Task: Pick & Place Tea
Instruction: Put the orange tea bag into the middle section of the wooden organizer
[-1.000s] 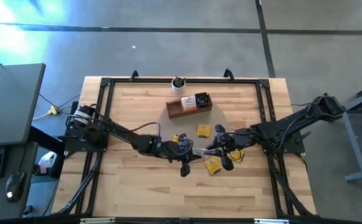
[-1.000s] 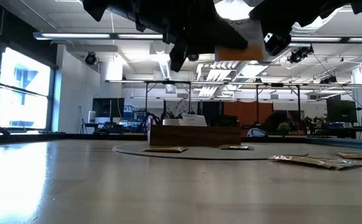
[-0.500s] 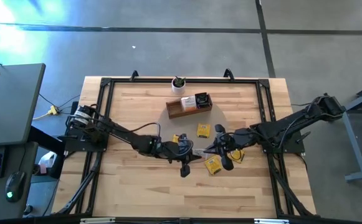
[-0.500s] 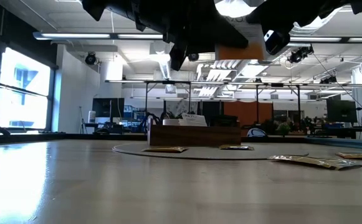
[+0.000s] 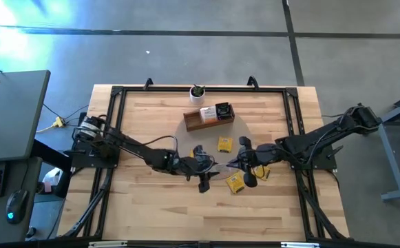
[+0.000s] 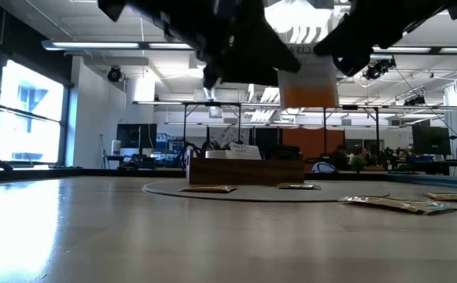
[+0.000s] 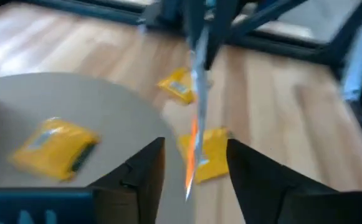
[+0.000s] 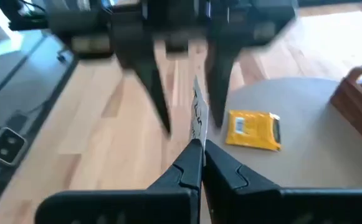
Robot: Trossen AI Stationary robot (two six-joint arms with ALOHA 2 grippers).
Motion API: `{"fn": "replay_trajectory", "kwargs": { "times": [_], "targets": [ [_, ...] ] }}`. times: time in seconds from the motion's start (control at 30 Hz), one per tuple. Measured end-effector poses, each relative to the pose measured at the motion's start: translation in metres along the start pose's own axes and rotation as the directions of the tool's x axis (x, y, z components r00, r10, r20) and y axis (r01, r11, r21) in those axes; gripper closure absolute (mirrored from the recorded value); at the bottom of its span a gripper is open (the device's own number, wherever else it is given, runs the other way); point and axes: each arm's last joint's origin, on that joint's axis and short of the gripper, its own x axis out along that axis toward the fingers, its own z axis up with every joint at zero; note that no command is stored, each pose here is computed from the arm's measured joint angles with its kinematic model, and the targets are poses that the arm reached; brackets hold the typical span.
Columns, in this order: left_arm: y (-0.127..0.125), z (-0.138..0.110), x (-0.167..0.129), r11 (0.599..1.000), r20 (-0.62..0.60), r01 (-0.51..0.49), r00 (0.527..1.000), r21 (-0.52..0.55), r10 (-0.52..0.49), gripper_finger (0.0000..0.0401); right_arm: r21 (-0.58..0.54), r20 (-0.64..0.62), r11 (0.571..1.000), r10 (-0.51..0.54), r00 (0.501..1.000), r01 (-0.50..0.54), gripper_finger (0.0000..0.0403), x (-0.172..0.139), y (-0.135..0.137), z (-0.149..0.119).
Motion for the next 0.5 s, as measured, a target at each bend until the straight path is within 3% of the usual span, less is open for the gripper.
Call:
{"fn": "replay_trajectory", "kwargs": {
  "times": [0.13, 0.2, 0.33, 0.4, 0.5],
  "targets": [
    [0.009, 0.013, -0.017, 0.992, -0.018, -0.127, 0.992, -0.025, 0.126, 0.0215, 0.003, -0.005, 1.0, -0.007, 1.0, 0.007, 0.0401, 0.001, -0.005, 0.001],
    [0.014, 0.01, -0.026, 0.981, -0.078, -0.191, 0.978, 0.014, 0.192, 0.0213, -0.014, 0.005, 0.999, -0.038, 0.999, 0.038, 0.0401, 0.001, -0.009, 0.002],
    [0.016, 0.025, -0.043, 0.98, -0.043, -0.197, 0.98, -0.007, 0.197, 0.0216, -0.082, 0.014, 0.965, -0.248, 0.969, 0.249, 0.0402, 0.002, -0.035, 0.005],
    [0.016, 0.037, -0.053, 0.983, 0.004, -0.181, 0.983, -0.032, 0.181, 0.022, -0.12, 0.019, 0.947, -0.297, 0.955, 0.297, 0.0402, 0.002, -0.056, 0.009],
    [0.016, 0.048, -0.063, 0.986, 0.053, -0.157, 0.986, -0.059, 0.16, 0.0225, -0.086, 0.089, 0.923, -0.368, 0.925, 0.376, 0.0402, 0.002, -0.088, 0.019]
  ]
}}
